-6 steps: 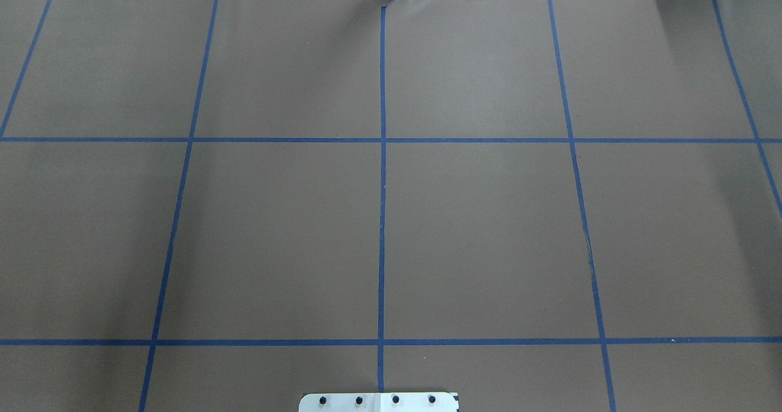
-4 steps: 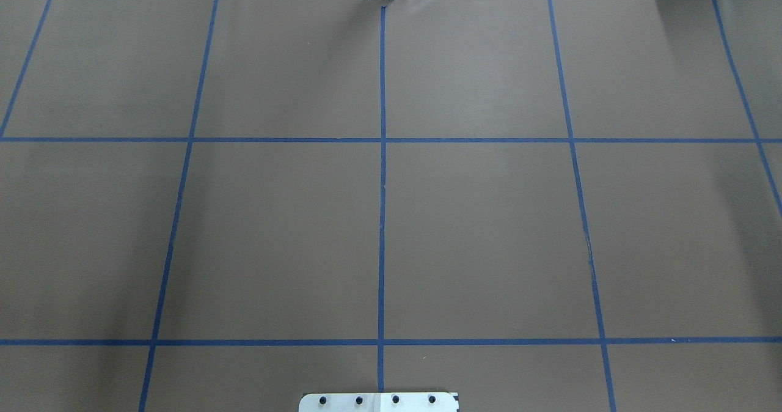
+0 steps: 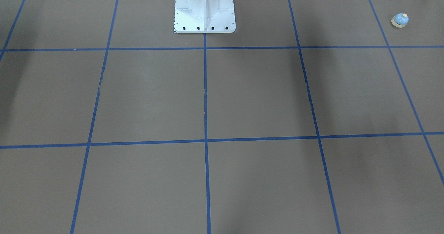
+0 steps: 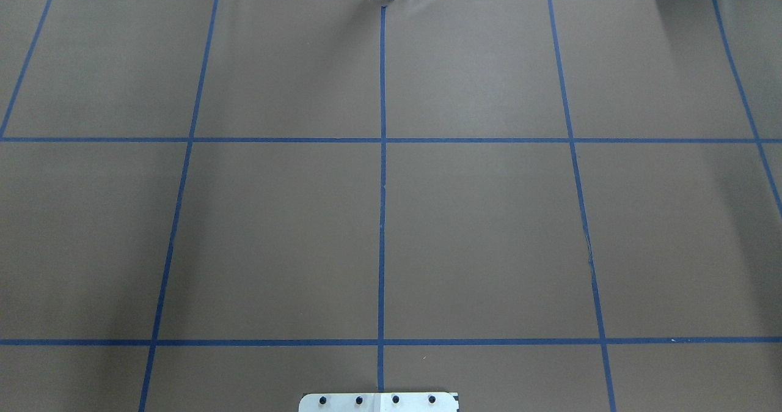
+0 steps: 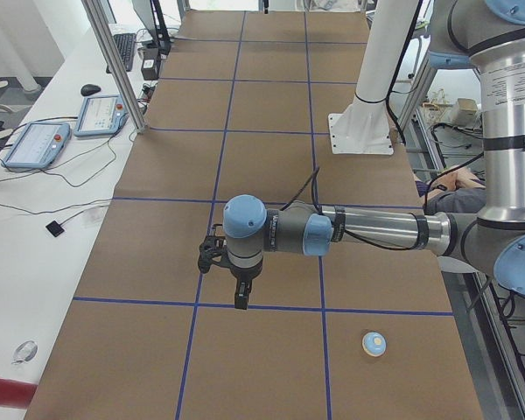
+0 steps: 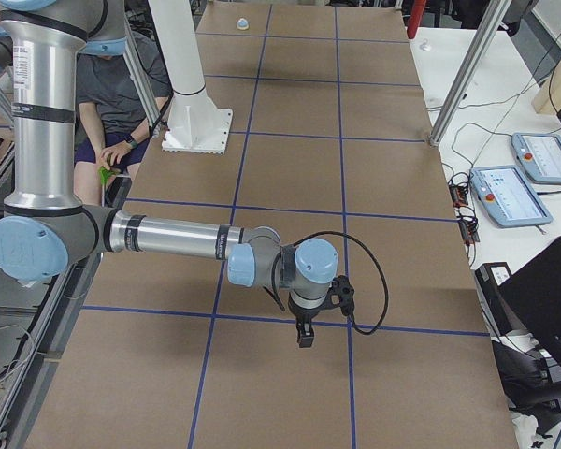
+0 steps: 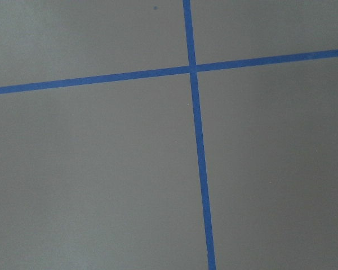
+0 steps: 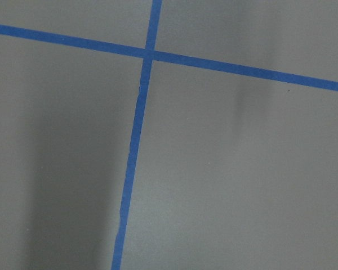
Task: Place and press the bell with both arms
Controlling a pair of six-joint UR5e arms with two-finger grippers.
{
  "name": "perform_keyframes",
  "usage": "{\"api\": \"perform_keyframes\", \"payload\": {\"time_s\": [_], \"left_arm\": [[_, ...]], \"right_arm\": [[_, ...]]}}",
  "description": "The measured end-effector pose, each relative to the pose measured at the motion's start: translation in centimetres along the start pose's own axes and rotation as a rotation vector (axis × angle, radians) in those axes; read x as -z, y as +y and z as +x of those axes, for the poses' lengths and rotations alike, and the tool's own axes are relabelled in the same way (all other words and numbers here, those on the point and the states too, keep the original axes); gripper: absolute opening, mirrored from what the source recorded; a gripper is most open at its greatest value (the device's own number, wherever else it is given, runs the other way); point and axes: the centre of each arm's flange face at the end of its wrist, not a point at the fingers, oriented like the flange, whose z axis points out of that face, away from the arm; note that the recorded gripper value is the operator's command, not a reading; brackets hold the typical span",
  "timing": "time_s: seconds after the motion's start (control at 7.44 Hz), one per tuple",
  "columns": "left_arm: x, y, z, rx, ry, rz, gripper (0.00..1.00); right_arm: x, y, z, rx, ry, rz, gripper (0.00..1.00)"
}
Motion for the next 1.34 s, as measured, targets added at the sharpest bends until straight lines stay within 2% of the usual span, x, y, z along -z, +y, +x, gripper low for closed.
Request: {"api": "perform_keyframes", "payload": {"time_s": [0.4,0.67,1.07,1.34], "left_arm": [[3.7,-5.4,2.9,-0.086,-0.028,0.094,1.00],[4.5,-6.4,3.6,-0.114,-0.034,0.126,1.00],[2.7,-6.6,5.3,-0.171,-0.025,0.113,0.99],[-1.2,-5.3,6.6,-0.191,-0.011,0.043,1.00]], "right_arm": [[0.0,-0.2,0.0,0.021,0.001,0.024,1.00],[-0.2,0.1,0.0,0.030,-0.003,0.032,1.00],[-0.9,1.3,0.0,0.025,-0.052,0.028,1.00],[-1.3,2.3,0.2,0.020,-0.062,0.022,1.00]]}}
